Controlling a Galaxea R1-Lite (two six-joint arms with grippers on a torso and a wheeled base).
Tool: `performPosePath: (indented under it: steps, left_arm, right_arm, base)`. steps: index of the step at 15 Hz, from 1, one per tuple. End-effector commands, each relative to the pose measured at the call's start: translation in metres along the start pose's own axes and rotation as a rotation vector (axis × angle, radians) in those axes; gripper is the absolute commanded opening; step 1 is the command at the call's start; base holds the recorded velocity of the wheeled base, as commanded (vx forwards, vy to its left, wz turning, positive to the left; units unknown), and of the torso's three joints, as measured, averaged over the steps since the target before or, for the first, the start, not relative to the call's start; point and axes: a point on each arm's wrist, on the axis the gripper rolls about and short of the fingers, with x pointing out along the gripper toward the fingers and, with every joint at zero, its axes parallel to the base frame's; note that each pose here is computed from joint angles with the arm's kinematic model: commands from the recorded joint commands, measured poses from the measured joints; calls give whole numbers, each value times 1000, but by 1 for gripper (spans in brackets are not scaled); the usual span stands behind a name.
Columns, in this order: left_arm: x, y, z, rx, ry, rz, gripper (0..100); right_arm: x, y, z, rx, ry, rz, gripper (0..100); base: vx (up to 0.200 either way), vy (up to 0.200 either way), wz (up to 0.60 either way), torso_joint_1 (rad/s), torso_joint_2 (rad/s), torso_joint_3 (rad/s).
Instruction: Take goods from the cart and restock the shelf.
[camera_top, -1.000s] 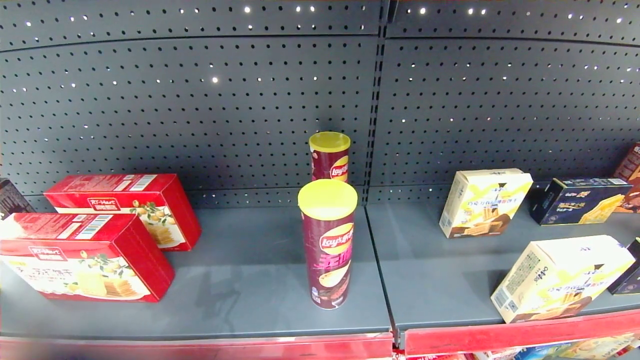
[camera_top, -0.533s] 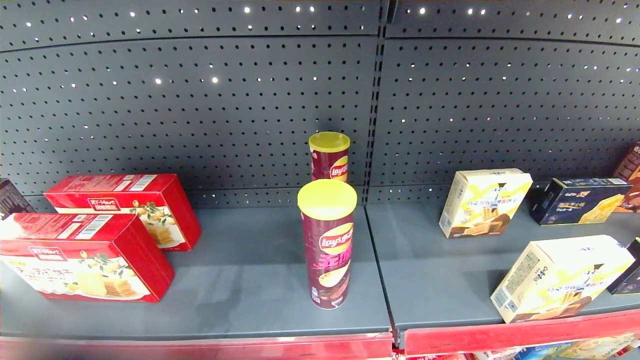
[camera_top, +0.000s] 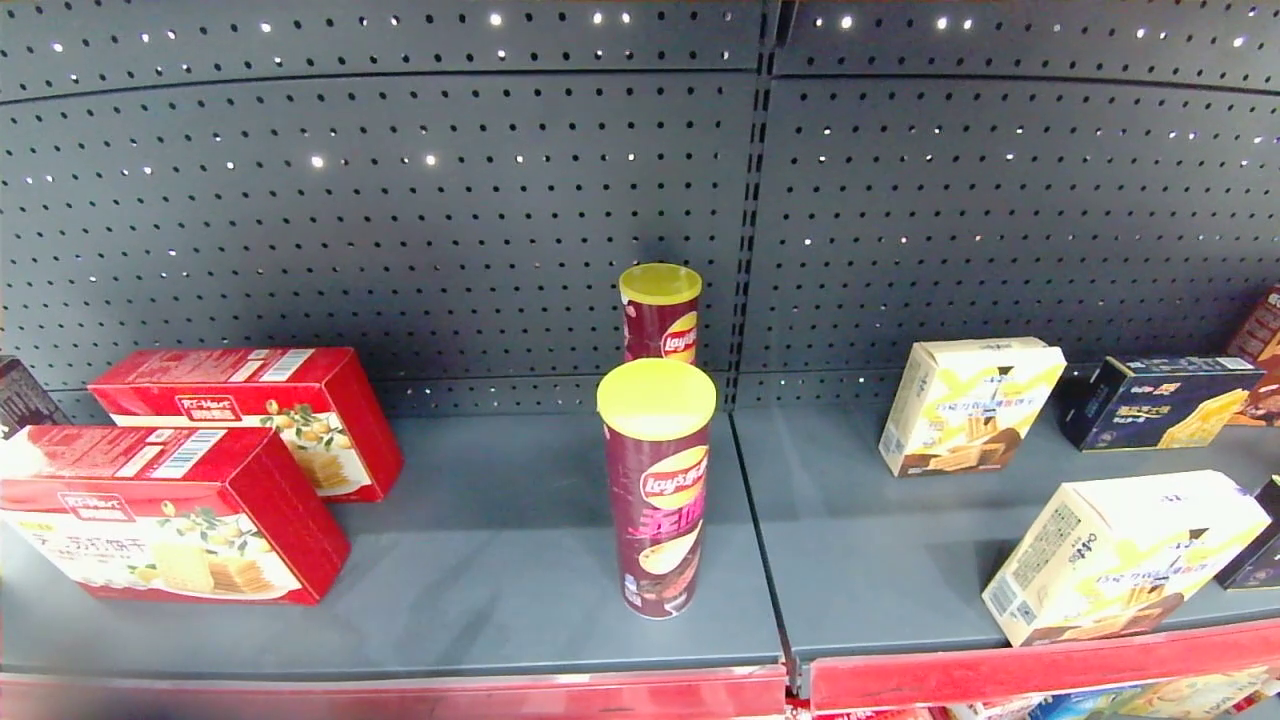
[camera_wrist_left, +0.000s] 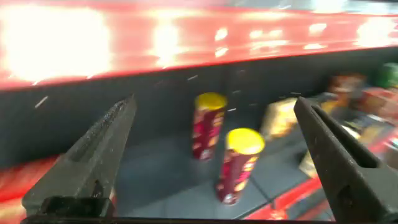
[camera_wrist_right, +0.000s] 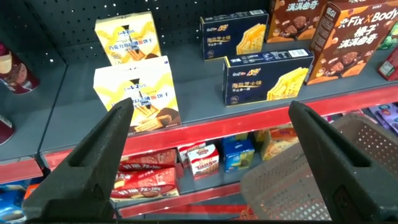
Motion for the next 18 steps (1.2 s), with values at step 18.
performPosePath:
  steps: [18]
  left_arm:
    - [5, 6, -58, -212, -160, -353, 100]
  right_arm:
    - [0, 12, 18, 10, -20, -148, 100]
  base:
    - [0, 0, 0, 0, 0, 0]
